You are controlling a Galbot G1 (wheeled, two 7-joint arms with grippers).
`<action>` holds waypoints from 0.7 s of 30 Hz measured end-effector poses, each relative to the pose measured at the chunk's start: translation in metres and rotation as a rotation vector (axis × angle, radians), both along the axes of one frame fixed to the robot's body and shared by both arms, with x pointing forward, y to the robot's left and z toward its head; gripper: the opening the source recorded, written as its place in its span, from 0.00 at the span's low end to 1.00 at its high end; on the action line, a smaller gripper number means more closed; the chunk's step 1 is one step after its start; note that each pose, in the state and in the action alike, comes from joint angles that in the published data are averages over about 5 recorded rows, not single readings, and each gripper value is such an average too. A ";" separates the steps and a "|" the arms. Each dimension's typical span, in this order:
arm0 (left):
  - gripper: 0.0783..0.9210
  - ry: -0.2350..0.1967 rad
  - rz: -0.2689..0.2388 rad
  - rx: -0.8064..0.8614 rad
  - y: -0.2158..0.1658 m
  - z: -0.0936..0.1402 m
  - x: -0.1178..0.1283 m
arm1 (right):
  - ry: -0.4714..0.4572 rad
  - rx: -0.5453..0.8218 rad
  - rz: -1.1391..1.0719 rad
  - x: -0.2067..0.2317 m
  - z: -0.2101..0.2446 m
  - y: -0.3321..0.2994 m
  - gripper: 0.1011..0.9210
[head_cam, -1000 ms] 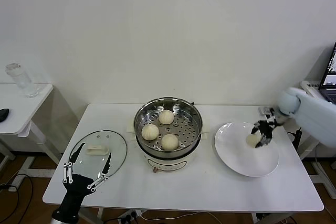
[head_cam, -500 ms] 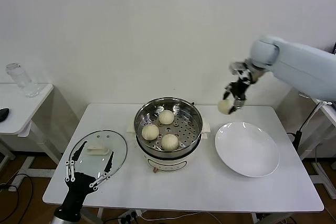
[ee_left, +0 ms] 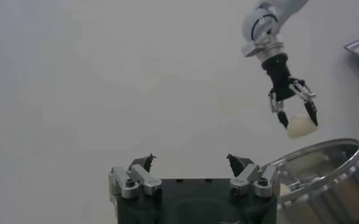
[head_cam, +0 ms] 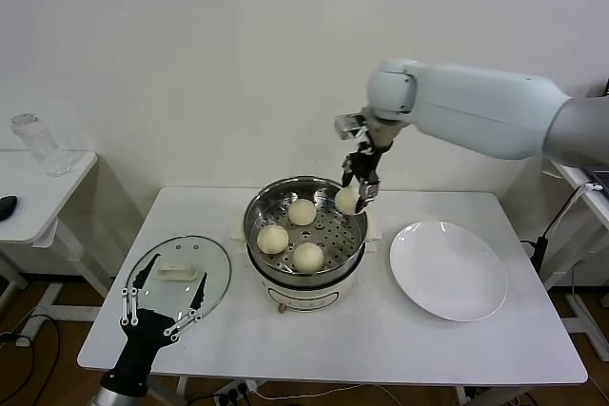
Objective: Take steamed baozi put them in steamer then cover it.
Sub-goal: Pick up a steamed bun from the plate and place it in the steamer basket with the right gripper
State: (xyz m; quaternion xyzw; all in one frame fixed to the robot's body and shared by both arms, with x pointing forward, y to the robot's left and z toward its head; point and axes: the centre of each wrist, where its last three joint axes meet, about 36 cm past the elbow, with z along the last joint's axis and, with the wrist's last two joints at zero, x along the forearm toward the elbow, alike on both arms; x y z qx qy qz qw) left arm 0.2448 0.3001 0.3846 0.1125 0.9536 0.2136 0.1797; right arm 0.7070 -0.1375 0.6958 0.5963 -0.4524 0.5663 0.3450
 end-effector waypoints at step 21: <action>0.88 0.000 0.005 0.007 0.003 0.000 -0.001 | 0.007 -0.072 0.055 -0.007 -0.068 0.049 0.69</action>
